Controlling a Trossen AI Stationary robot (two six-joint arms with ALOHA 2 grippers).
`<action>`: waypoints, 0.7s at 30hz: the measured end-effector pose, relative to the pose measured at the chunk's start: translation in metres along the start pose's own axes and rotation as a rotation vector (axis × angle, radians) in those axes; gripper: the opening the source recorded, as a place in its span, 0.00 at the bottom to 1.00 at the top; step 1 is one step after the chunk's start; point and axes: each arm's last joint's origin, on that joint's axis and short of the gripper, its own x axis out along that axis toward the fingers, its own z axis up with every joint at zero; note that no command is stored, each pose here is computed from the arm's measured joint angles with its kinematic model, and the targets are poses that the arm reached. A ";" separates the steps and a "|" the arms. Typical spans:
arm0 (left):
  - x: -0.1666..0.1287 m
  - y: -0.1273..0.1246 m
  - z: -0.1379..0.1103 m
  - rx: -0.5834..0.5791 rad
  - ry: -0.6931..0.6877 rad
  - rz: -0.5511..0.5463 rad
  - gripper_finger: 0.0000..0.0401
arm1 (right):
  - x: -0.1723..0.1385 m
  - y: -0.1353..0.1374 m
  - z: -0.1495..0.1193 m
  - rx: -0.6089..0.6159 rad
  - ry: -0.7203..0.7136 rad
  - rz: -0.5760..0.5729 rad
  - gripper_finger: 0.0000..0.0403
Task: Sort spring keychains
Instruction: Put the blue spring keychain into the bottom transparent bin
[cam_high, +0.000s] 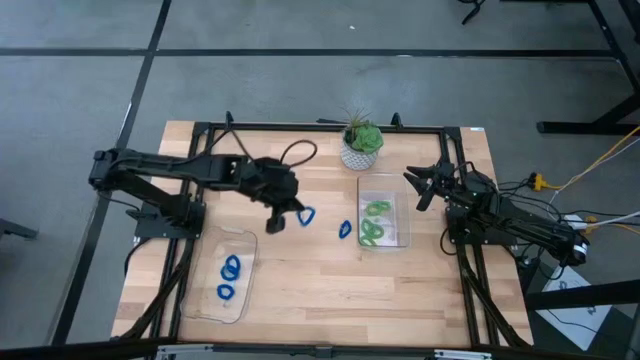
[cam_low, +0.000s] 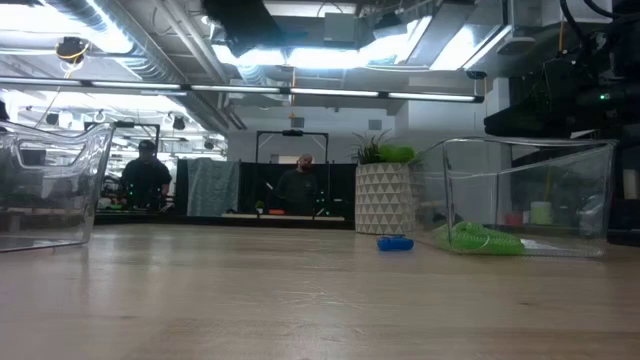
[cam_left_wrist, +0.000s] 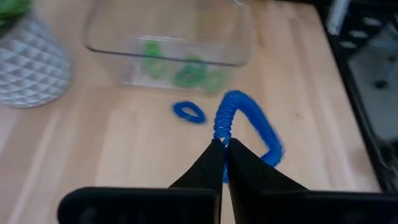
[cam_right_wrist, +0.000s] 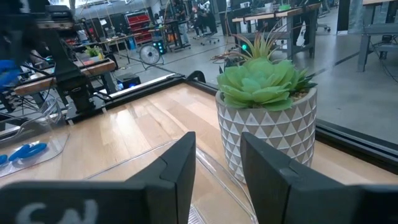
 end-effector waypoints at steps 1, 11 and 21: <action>-0.003 -0.005 -0.002 0.014 0.010 -0.013 0.01 | 0.000 0.000 0.000 0.000 0.000 0.000 0.31; -0.034 -0.054 -0.018 0.184 0.047 -0.161 0.01 | 0.000 0.000 0.000 0.000 0.000 0.000 0.31; -0.064 -0.100 -0.034 0.315 0.029 -0.378 0.01 | 0.000 0.000 0.000 0.000 0.000 0.000 0.31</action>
